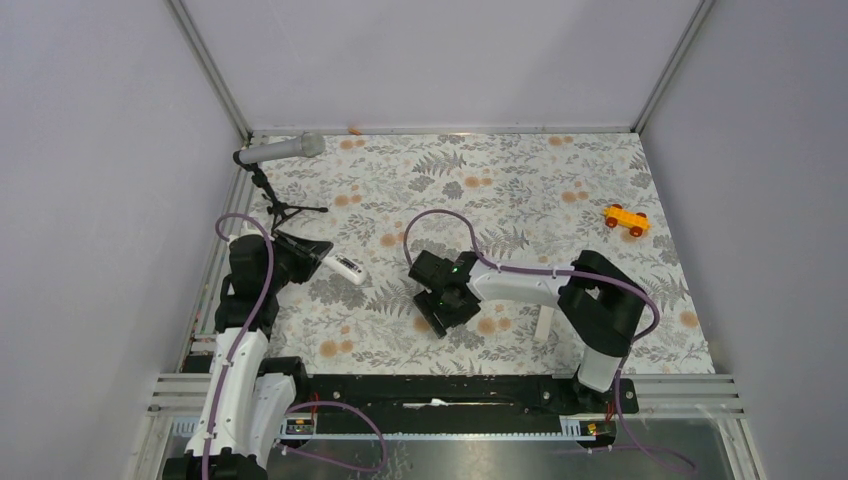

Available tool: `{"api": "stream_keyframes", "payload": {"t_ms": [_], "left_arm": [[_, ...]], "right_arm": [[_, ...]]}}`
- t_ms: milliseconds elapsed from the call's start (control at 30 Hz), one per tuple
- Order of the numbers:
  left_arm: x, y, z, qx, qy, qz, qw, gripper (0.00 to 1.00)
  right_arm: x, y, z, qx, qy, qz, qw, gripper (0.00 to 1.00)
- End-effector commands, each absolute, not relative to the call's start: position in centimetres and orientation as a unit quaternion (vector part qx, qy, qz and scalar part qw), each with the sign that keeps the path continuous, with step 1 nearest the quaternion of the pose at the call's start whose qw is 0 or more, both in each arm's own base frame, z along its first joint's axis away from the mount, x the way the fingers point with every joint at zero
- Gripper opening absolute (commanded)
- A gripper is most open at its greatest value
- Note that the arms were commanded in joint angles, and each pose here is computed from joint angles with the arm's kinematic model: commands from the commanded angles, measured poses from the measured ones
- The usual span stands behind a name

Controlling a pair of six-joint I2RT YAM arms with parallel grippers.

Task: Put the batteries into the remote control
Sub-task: Pick up the battery cover at the center of the board.

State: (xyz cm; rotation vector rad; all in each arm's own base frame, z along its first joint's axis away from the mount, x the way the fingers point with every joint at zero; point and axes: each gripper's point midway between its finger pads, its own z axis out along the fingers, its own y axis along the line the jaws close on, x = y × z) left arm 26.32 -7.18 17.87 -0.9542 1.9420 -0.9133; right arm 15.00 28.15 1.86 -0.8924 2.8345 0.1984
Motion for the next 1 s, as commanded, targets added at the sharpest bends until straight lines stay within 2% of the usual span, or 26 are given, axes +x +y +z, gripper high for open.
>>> {"api": "stream_keyframes", "payload": {"t_ms": [0, 200, 500, 700, 967], "left_arm": [[27.4, -6.9, 20.1, -0.362, 0.745, -0.372, 0.418, 0.00], [27.4, -7.1, 20.0, -0.361, 0.744, -0.377, 0.417, 0.00], [27.3, -7.0, 19.8, -0.363, 0.745, -0.375, 0.415, 0.00], [27.4, -7.3, 20.0, -0.355, 0.744, -0.383, 0.417, 0.00], [27.4, -8.6, 19.9, -0.303, 0.758, -0.405, 0.411, 0.00]], "right_arm": [[14.8, 28.5, 1.8, -0.316, 0.943, 0.051, 0.085, 0.67], [15.8, 28.0, 1.5, -0.317, 0.943, 0.012, 0.103, 0.54], [15.5, 28.0, 0.6, -0.339, 0.935, 0.009, 0.102, 0.48], [15.6, 28.5, 0.7, -0.346, 0.932, 0.016, 0.110, 0.36], [16.3, 29.3, 4.6, -0.315, 0.934, 0.051, 0.161, 0.33]]}}
